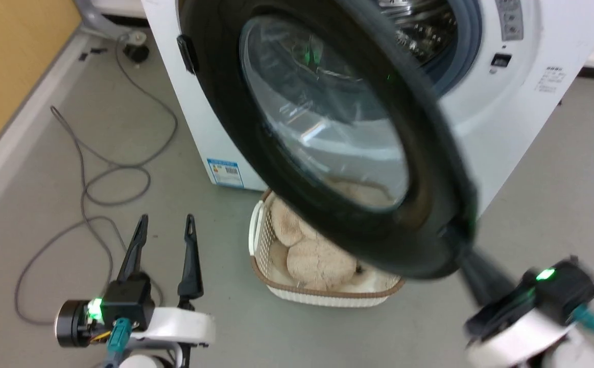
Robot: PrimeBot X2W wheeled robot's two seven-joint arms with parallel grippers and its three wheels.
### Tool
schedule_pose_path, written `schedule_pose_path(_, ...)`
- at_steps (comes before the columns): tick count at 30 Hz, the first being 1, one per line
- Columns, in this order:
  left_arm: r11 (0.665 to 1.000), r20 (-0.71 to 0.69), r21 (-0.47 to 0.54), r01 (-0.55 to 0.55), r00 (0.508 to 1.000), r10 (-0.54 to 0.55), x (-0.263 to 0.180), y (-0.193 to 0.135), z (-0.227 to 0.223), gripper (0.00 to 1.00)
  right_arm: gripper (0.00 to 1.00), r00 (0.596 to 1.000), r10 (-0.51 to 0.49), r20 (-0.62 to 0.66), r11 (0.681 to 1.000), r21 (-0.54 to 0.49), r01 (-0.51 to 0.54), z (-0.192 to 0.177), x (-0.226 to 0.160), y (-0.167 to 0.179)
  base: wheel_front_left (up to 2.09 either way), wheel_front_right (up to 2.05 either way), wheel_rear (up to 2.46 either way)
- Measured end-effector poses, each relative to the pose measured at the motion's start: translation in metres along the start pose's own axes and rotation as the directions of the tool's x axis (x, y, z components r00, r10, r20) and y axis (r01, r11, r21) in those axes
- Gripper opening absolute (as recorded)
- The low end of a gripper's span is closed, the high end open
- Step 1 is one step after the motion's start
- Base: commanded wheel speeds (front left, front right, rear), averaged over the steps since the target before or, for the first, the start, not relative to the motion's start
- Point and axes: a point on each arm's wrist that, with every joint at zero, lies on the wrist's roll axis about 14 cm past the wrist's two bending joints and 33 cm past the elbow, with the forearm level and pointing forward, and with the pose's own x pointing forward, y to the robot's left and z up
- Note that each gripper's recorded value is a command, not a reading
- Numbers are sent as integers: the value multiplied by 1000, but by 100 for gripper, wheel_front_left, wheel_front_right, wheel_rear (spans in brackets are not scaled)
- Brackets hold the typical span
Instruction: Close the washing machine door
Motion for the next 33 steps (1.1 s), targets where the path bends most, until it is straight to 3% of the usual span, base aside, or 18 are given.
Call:
schedule_pose_path(7,1000,7,-5,4,1000,-4,18,-6,-2,100,0,989,-146,14,986,-82,146,-1,26,-68,0,0,0)
schedule_pose_path(16,1000,-14,-2,-12,1000,12,33,-5,-14,100,0,974,-229,2,957,-184,225,-9,65,-128,0,0,0)
schedule_pose_path(33,999,-46,-4,-46,998,45,50,-3,-33,100,0,942,-325,-78,913,-286,292,-32,128,-200,0,0,0)
